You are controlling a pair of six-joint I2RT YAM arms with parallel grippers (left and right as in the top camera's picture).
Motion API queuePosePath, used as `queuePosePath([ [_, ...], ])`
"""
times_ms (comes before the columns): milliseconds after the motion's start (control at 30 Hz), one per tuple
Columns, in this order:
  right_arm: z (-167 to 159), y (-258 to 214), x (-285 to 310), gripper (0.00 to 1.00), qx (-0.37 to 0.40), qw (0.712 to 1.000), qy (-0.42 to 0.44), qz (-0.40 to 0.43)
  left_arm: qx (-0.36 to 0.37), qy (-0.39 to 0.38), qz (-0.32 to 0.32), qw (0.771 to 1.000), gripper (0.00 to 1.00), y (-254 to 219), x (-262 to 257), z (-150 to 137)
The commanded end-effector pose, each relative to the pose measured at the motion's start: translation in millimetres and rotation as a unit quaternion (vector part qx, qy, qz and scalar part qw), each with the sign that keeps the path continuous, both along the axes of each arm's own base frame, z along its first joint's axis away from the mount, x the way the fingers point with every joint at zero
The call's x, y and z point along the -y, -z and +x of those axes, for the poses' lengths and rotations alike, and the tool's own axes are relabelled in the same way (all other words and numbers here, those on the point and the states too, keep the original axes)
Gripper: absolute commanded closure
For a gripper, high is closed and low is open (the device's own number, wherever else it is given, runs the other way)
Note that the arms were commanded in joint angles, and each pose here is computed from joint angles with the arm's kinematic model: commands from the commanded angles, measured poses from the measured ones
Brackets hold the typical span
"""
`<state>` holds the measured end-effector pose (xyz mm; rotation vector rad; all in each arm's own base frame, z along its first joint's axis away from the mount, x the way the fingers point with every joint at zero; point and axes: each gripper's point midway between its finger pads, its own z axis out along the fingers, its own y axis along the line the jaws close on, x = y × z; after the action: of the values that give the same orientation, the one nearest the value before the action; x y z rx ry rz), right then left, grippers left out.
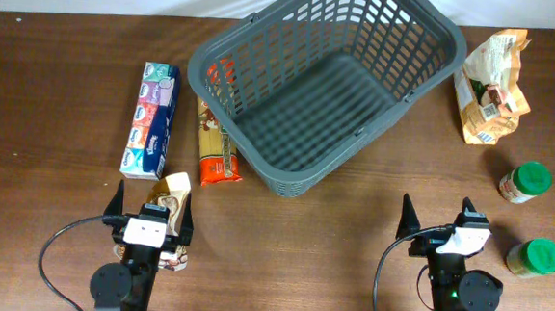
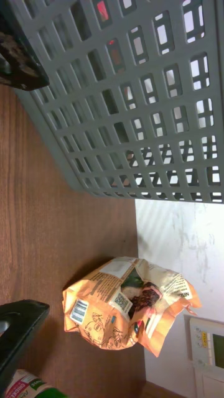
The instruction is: Pack container
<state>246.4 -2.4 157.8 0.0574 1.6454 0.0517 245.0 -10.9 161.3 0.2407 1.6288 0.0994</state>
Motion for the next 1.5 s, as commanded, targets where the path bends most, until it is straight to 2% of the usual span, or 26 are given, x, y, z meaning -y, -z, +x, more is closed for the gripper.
queuePosePath([
  [0, -0.4, 0.9, -6.0, 0.01, 0.001, 1.0, -0.015, -0.003, 0.002, -0.001, 0.006, 1.0, 0.01, 1.6, -0.4, 0.0],
  [533, -0.4, 0.9, -6.0, 0.01, 0.001, 1.0, -0.015, -0.003, 0.005, -0.001, 0.006, 1.0, 0.01, 0.0, 0.0, 0.1],
  [700, -0.5, 0.7, -7.9, 0.01, 0.002, 1.0, -0.021, -0.002, 0.012, 0.041, -0.007, 0.999, 0.01, -4.2, 14.4, -1.4],
  [833, -0.7, -0.1, -12.8, 0.01, 0.003, 0.999, -0.035, 0.002, 0.073, 0.088, -0.004, 0.993, 0.01, -36.1, 30.0, -5.7],
  [967, -4.5, -10.2, -37.2, 0.01, 0.015, 0.994, -0.105, 0.029, 0.104, 0.091, -0.008, 0.99, 0.01, -67.4, 31.2, -12.2],
  [1067, -10.2, -25.9, -46.8, 0.01, 0.019, 0.99, -0.133, 0.031, 0.083, 0.091, -0.04, 0.992, 0.01, -87.5, 31.4, -19.0],
  [1233, -20.7, -64.1, -41.8, 0.01, -0.001, 0.993, -0.117, 0.033, 0.031, 0.081, -0.056, 0.995, 0.01, -136.1, 29.4, -28.1],
  [1467, -26.7, -123.6, -33.1, 0.01, -0.09, 0.991, -0.098, -0.018, -0.083, 0.074, -0.069, 0.991, 0.01, -198.6, 28.3, 4.1],
])
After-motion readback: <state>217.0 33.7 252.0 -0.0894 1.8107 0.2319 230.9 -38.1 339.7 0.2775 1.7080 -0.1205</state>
